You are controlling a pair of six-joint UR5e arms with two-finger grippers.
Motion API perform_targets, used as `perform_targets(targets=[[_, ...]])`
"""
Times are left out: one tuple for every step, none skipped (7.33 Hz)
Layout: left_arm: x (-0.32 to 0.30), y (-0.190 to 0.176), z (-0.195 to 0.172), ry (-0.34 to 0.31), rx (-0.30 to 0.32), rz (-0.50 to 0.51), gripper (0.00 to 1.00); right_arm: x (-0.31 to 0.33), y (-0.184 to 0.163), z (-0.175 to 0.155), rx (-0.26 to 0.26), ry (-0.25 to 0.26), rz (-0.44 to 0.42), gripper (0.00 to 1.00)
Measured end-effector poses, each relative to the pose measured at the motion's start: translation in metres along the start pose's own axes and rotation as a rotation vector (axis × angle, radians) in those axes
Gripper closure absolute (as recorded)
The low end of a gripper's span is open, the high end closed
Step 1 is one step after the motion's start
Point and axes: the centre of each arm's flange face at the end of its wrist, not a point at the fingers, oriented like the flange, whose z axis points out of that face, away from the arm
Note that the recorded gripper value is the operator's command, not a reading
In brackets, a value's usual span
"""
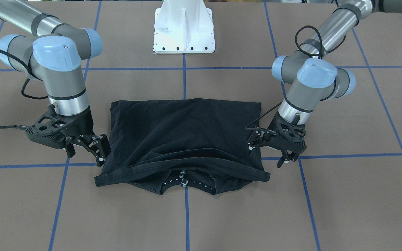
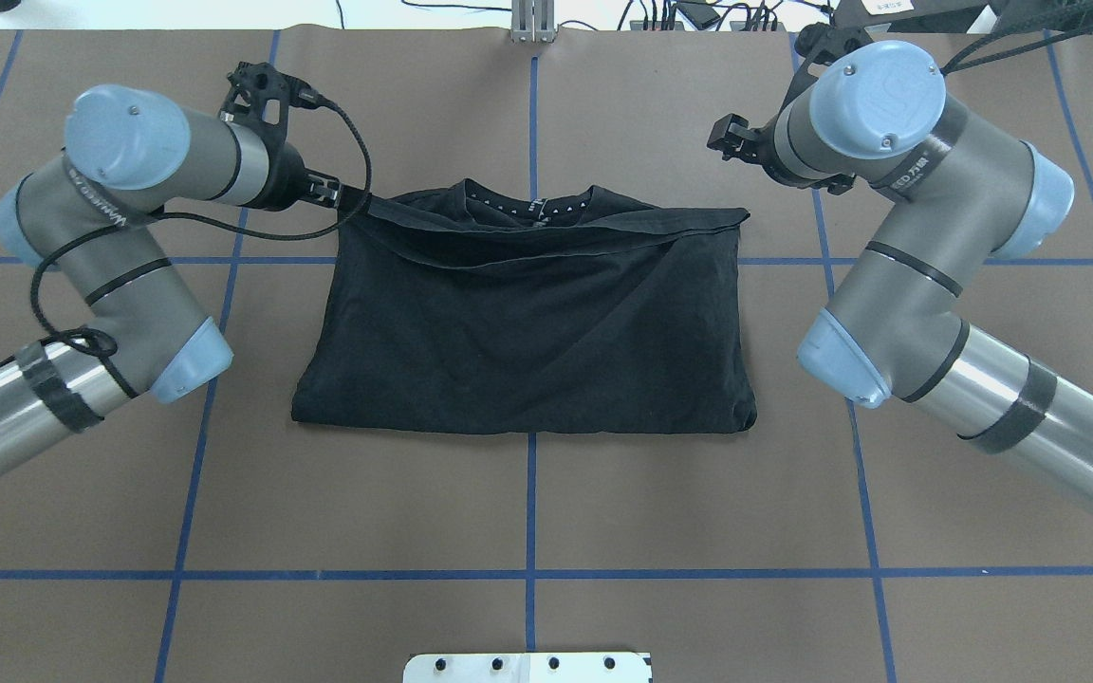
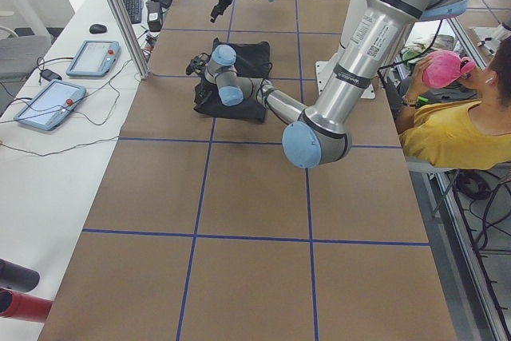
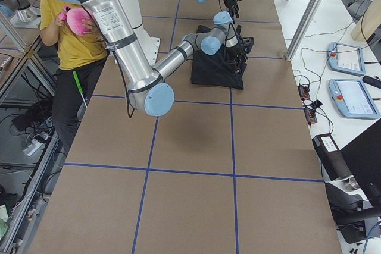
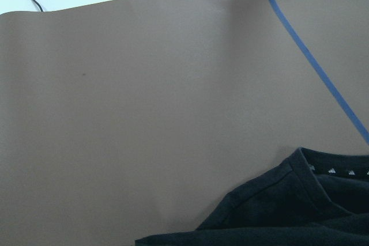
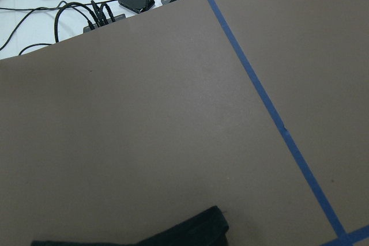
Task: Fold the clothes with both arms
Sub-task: 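Withdraw both grippers, moving the left gripper beside the folded shirt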
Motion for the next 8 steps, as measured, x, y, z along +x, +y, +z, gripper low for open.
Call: perform_targets(targets=[[-0.011,0.025,-0.018,0.015,-0.012,0.014,0.00,0.013,0.005,-0.009,-0.013,-0.012,-0.020,0.00],[-0.022,0.049,-0.033,0.026,-0.017,0.016,0.00,0.023,0.008,-0.018,-0.018,-0.022,-0.029,0.00],[-0.032,0.076,-0.043,0.050,-0.012,-0.001,0.00,0.027,0.011,-0.025,-0.019,-0.031,-0.032,0.00],[-0.029,0.103,-0.044,0.086,-0.016,-0.052,0.00,0.029,0.011,-0.029,-0.019,-0.037,-0.033,0.00],[-0.011,0.127,-0.039,0.121,-0.031,-0.116,0.00,0.029,0.012,-0.030,-0.019,-0.040,-0.032,0.00],[0.016,0.154,-0.032,0.144,-0.052,-0.167,0.00,0.029,0.012,-0.032,-0.018,-0.042,-0.030,0.00],[0.040,0.181,-0.025,0.153,-0.071,-0.199,0.00,0.030,0.013,-0.034,-0.018,-0.045,-0.028,0.00],[0.056,0.201,-0.020,0.151,-0.079,-0.212,0.01,0.033,0.014,-0.037,-0.018,-0.048,-0.030,0.00]])
